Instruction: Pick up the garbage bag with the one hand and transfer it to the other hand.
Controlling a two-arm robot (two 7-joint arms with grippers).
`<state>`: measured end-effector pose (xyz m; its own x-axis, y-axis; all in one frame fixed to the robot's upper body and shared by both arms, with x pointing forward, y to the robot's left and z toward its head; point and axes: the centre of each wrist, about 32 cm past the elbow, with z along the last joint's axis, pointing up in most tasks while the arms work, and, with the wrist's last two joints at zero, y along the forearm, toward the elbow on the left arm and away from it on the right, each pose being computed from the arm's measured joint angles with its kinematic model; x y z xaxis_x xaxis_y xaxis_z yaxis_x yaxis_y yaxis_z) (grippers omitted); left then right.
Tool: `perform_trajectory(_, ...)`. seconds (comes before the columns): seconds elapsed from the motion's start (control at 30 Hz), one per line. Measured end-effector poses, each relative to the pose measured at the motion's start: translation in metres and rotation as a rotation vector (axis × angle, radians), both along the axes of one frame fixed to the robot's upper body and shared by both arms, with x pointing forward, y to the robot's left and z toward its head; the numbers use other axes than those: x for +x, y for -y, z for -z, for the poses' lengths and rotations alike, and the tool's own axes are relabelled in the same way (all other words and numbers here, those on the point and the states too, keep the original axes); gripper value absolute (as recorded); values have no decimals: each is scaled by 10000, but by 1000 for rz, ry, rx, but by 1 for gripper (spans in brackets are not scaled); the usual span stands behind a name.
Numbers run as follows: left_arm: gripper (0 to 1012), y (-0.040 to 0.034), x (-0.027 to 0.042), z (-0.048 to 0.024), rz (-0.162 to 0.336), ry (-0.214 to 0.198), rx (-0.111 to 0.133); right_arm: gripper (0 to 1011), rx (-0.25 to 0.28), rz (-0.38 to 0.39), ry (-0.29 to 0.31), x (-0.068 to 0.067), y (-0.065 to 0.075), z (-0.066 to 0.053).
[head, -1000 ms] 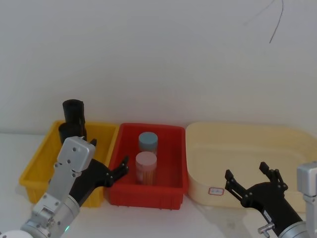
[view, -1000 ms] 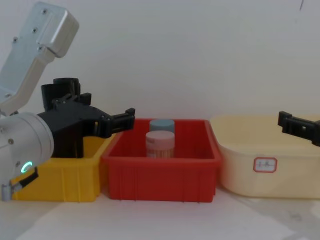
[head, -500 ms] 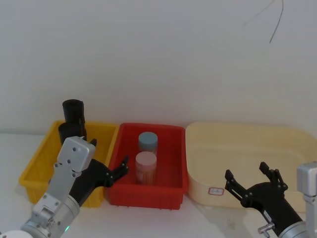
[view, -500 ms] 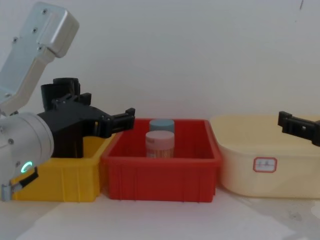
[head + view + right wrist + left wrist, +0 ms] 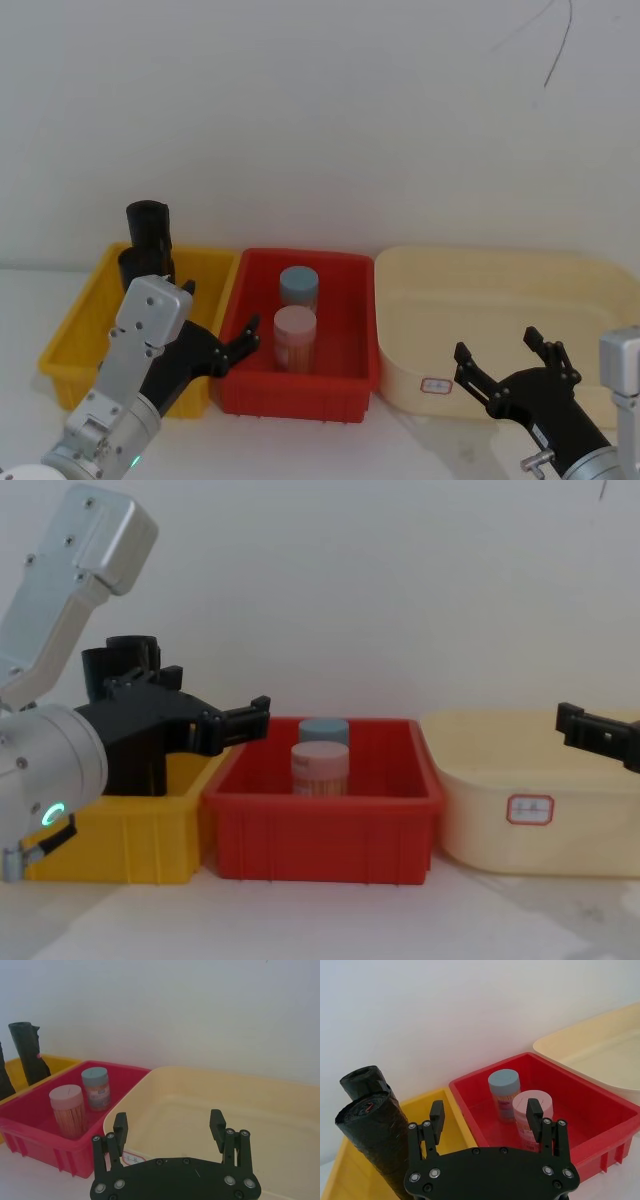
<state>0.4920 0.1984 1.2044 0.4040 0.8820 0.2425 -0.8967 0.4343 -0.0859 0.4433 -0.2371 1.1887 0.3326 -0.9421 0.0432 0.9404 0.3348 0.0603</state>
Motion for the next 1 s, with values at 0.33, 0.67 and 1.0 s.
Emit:
perform_trajectory(0.33,1001,0,0,0,0,0,0,1001,3,-13,0,57,15,-6)
perform_trajectory(0.67,1001,0,0,0,0,0,0,1001,26,-100,-3,339,90,-57)
perform_trajectory(1.0,1001,0,0,0,0,0,0,1001,50,-240,-9,807,145,-175)
